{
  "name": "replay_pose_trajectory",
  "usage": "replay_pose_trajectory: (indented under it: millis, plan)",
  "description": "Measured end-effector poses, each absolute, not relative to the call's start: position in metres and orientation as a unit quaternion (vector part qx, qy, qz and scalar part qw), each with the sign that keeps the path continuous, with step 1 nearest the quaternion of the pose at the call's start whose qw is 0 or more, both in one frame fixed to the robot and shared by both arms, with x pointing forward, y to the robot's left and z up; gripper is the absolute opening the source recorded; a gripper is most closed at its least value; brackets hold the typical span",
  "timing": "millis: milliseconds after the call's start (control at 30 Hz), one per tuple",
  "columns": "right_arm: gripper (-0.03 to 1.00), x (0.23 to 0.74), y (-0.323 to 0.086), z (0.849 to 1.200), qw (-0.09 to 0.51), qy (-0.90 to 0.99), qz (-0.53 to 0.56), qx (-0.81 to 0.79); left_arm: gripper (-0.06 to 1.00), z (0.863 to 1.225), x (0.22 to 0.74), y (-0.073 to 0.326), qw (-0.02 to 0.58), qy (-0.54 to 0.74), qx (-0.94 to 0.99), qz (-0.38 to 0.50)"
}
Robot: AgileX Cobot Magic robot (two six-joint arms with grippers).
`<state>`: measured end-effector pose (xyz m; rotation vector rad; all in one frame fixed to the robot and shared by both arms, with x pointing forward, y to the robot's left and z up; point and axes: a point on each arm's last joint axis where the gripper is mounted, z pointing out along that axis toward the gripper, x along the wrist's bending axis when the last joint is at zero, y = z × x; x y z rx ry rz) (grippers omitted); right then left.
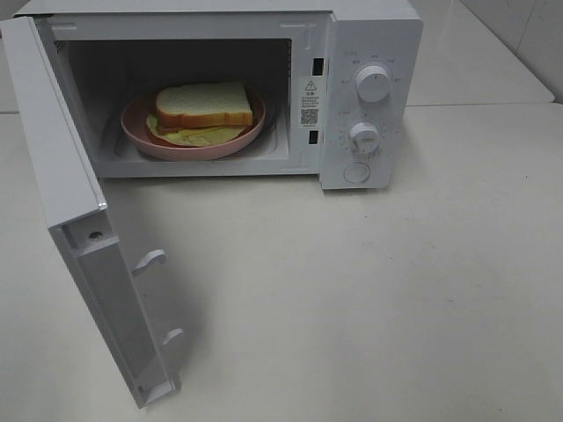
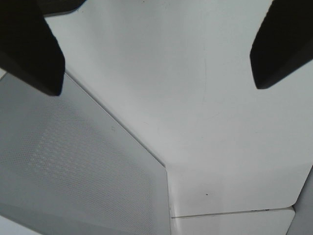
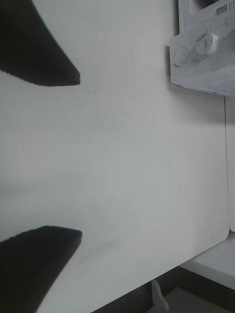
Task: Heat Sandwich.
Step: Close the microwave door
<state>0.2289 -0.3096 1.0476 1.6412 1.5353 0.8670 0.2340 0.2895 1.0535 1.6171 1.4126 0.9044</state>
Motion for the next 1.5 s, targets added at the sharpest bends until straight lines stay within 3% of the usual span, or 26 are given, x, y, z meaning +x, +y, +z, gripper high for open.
replay_pose_trajectory:
  millis: [1167, 1500]
  plan:
    - [0.76, 0.229, -0.310, 1.048, 0.359, 0.595, 0.336, 0.636, 0.97, 1.053, 0.234, 0.289, 0.395, 0.557, 0.638, 0.357]
    - [0.76, 0.229, -0.310, 1.048, 0.358, 0.595, 0.336, 0.636, 0.95, 1.068, 0.251, 0.291, 0.399, 0.559, 0.631, 0.362]
